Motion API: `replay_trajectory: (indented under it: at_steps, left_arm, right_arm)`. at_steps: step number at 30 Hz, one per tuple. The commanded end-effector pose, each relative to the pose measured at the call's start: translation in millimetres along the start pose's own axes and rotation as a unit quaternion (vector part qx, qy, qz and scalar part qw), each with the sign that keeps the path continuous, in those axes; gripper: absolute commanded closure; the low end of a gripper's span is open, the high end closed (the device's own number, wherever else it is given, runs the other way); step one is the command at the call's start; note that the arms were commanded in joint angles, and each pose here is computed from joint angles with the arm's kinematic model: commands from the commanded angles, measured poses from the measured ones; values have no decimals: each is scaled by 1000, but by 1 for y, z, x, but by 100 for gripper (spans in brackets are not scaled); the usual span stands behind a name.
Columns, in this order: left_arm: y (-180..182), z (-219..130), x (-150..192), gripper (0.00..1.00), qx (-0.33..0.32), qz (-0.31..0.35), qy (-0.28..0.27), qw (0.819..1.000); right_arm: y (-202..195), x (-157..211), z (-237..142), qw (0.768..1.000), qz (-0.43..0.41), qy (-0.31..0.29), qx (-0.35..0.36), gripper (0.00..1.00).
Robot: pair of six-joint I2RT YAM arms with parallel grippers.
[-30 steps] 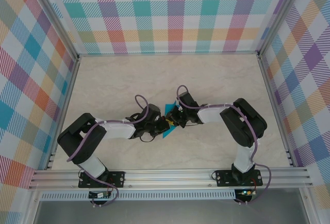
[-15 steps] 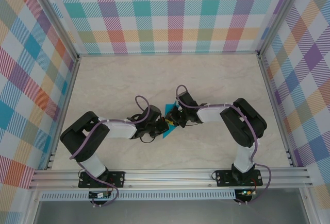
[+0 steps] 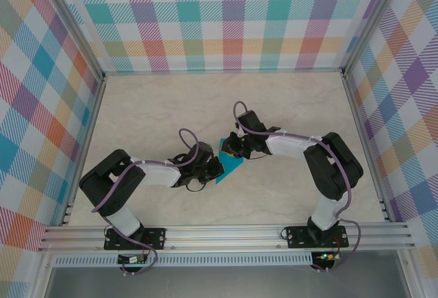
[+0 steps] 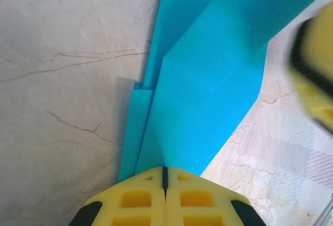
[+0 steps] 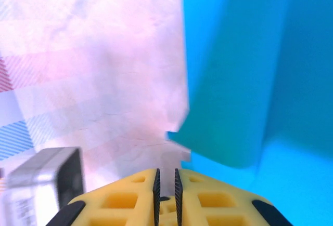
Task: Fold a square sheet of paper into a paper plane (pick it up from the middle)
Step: Fourth fold the wing at the center of the table.
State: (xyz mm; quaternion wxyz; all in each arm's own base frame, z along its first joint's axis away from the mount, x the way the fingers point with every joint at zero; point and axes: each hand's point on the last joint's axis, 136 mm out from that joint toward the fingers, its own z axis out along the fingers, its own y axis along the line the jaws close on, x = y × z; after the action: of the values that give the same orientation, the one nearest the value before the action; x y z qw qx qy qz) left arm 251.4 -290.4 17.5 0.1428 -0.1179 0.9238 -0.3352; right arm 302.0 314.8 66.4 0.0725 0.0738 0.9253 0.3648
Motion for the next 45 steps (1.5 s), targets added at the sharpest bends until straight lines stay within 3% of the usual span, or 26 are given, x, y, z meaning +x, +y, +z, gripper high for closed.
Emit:
replay_trajectory:
  at_steps: [1, 6, 14, 28, 45]
  left_arm:
    - [72, 0, 28, 100, -131, -4, 39, 991]
    - [72, -1, 28, 100, -132, -3, 38, 990]
    - [73, -2, 29, 100, -132, -3, 38, 990]
    - [91, -5, 36, 100, -149, -5, 40, 988]
    - [114, -12, 47, 100, -169, -6, 47, 985]
  right_arm:
    - [11, 8, 0, 999, -40, 23, -29, 85]
    - [7, 17, 14, 997, -44, 45, -37, 92]
    - [-13, 22, 33, 997, -48, 62, -15, 93]
    - [-52, 12, 48, 997, -59, 26, 41, 91]
    - [-66, -26, 40, 999, -36, -14, 10, 88]
